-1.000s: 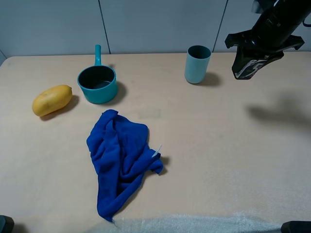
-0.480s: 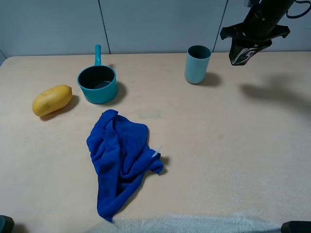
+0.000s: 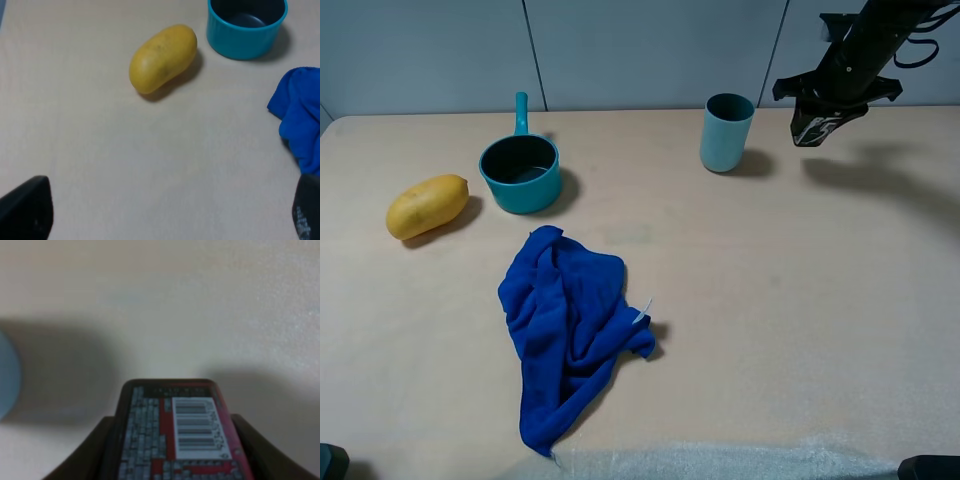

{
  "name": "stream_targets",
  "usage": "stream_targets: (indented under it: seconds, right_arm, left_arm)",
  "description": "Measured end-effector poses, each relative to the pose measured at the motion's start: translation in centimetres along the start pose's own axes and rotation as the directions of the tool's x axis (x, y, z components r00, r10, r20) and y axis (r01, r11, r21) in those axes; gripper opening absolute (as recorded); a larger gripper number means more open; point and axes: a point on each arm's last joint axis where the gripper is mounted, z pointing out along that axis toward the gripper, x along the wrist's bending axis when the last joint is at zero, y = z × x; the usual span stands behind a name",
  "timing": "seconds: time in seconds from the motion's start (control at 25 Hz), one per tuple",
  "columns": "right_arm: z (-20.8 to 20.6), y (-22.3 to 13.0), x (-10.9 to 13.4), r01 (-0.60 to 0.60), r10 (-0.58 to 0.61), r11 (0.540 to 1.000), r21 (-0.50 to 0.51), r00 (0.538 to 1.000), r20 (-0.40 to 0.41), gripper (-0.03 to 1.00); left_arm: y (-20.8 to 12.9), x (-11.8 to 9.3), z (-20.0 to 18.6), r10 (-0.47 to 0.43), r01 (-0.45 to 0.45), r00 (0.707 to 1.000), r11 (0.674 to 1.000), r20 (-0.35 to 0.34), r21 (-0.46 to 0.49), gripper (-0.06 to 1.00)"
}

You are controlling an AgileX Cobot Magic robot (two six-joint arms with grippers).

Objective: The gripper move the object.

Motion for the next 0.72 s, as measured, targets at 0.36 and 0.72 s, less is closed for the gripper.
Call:
stream_targets:
  seconds: [0.36, 0.72]
  right_arm:
    - [2.4, 0.0, -0.1, -0.01, 0.01, 1.0, -0.002, 1.0, -0.006, 0.34]
    - [2.5, 0.2, 0.0, -0.018, 0.017, 0.999, -0.026, 1.0, -0.012, 0.34]
  left_arm:
    - [0.0, 0.0, 0.0, 0.0, 0.0, 1.0, 1.0, 0.0, 0.0, 0.97]
    - [0.0, 0.0, 0.0, 0.0, 0.0, 1.0, 1.0, 0.0, 0.0, 0.97]
